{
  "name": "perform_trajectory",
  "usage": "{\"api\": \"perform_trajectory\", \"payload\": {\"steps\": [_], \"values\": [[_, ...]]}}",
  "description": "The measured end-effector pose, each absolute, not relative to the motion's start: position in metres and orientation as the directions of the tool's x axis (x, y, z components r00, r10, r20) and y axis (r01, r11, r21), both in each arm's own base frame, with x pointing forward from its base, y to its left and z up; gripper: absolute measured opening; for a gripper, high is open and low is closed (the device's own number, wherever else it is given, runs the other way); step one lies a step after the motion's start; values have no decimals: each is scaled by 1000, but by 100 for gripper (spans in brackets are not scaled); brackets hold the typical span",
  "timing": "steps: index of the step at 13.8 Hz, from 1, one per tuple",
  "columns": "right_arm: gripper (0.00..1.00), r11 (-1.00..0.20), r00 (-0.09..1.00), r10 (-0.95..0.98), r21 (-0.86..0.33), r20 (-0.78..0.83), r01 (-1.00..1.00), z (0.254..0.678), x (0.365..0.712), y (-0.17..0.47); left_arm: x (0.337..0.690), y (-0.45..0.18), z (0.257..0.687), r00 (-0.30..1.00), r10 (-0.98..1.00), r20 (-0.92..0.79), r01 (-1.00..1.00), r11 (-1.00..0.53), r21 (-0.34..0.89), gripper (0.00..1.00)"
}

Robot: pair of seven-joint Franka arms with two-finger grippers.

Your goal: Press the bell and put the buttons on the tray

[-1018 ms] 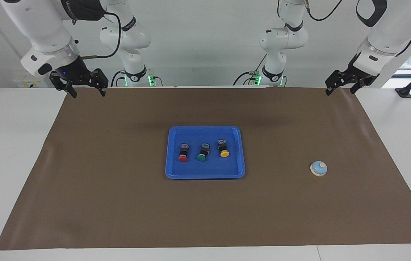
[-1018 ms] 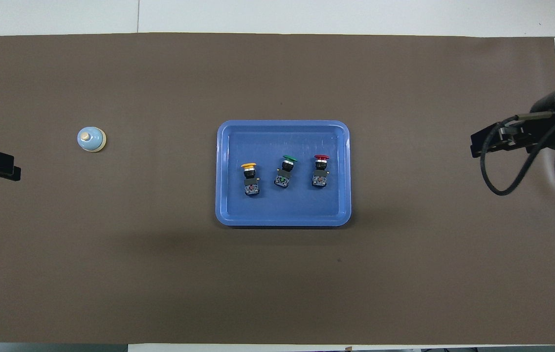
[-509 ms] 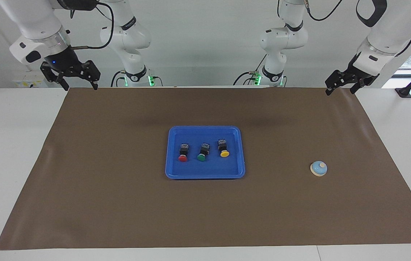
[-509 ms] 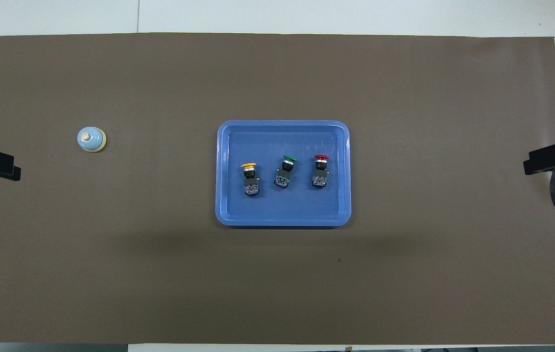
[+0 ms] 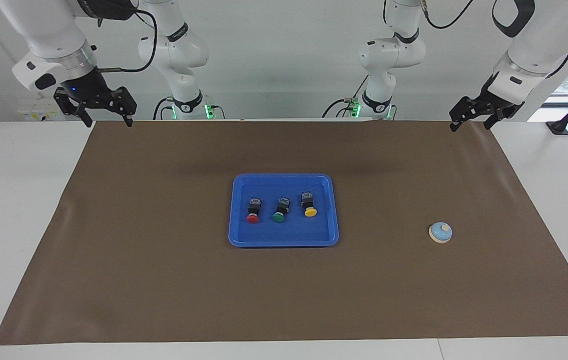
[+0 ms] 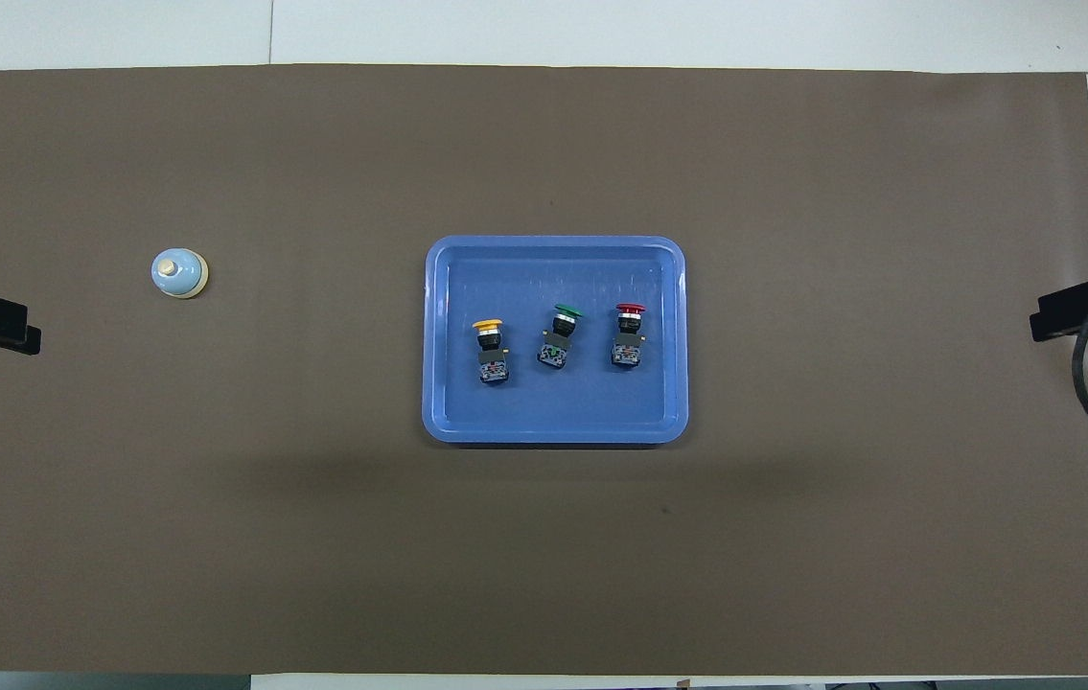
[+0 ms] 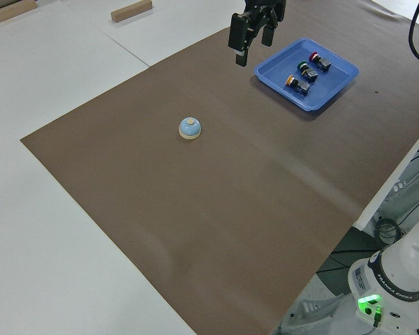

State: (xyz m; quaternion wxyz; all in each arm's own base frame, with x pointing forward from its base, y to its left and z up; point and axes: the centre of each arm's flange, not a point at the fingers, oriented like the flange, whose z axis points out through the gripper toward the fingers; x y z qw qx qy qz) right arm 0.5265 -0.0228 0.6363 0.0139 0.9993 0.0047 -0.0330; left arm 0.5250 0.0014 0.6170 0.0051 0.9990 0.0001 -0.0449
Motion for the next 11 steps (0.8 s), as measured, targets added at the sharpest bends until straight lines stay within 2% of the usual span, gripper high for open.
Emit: {"api": "perform_trajectory", "payload": {"steps": [5, 7, 8, 10, 11], "values": [[100, -1000, 998, 9, 28, -66, 10, 636, 526, -23, 529, -5, 620, 999, -12, -50, -11, -1000, 9, 100], [100, -1000, 998, 9, 28, -66, 10, 636, 526, -23, 534, -9, 617, 1000, -18, -15, -18, -1000, 9, 95], [100, -1000, 998, 9, 28, -66, 10, 637, 526, -23, 536, -8, 615, 1000, -11, -6, -11, -1000, 9, 89], [100, -1000, 998, 8, 27, -67, 10, 636, 526, -23, 544, -2, 611, 999, 12, 40, 12, -1000, 10, 60], [100, -1000, 998, 8, 27, -68, 10, 636, 526, -23, 552, 1, 603, 998, 19, 60, 18, -1000, 11, 50]]}}
